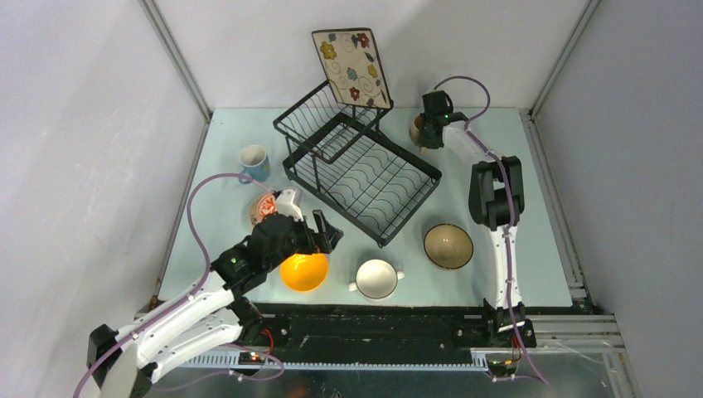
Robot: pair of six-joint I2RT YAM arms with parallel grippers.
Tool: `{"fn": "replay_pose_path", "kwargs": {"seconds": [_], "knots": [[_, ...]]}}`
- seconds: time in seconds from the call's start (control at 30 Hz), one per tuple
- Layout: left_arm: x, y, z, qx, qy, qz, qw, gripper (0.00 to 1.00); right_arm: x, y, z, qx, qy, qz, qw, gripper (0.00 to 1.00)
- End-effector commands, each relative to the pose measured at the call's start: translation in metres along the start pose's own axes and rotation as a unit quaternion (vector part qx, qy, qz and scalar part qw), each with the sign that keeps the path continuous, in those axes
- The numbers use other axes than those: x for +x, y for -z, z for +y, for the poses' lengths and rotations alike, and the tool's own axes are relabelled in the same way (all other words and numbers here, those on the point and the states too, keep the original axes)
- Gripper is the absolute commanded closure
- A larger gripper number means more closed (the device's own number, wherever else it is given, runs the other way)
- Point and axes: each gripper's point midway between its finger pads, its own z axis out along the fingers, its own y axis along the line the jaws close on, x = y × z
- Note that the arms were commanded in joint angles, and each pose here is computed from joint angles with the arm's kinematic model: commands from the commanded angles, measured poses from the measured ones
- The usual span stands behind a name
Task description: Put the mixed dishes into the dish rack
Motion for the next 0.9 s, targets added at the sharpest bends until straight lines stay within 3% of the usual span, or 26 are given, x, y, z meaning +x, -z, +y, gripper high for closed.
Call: {"fn": "replay_pose_path", "kwargs": {"seconds": [0.0, 0.27, 0.43, 0.47, 0.5, 0.87], "knots": [[-0.012, 0.003, -0.015, 0.033, 0.009, -0.023, 0.999, 0.00, -0.088, 0.097, -0.007, 0.031, 0.012, -0.133, 0.991, 1.00], [-0.021, 0.005, -0.026, 0.050, 0.010, -0.029, 0.998, 0.00, -0.078, 0.201, -0.002, 0.061, 0.056, -0.198, 0.977, 1.00], [-0.032, 0.006, -0.035, 0.059, 0.007, -0.036, 0.998, 0.00, -0.019, 0.233, 0.029, -0.020, 0.096, -0.168, 0.981, 1.00], [-0.034, 0.005, -0.036, 0.059, 0.007, -0.037, 0.998, 0.00, -0.020, 0.252, 0.034, -0.042, 0.099, -0.186, 0.977, 1.00], [-0.039, 0.005, -0.040, 0.059, 0.009, -0.038, 0.998, 0.00, 0.005, 0.249, 0.044, -0.067, 0.120, -0.165, 0.977, 1.00], [-0.086, -0.009, -0.072, 0.094, 0.050, -0.056, 0.993, 0.00, 0.126, 0.330, 0.087, -0.218, 0.248, -0.165, 0.929, 1.00]]}}
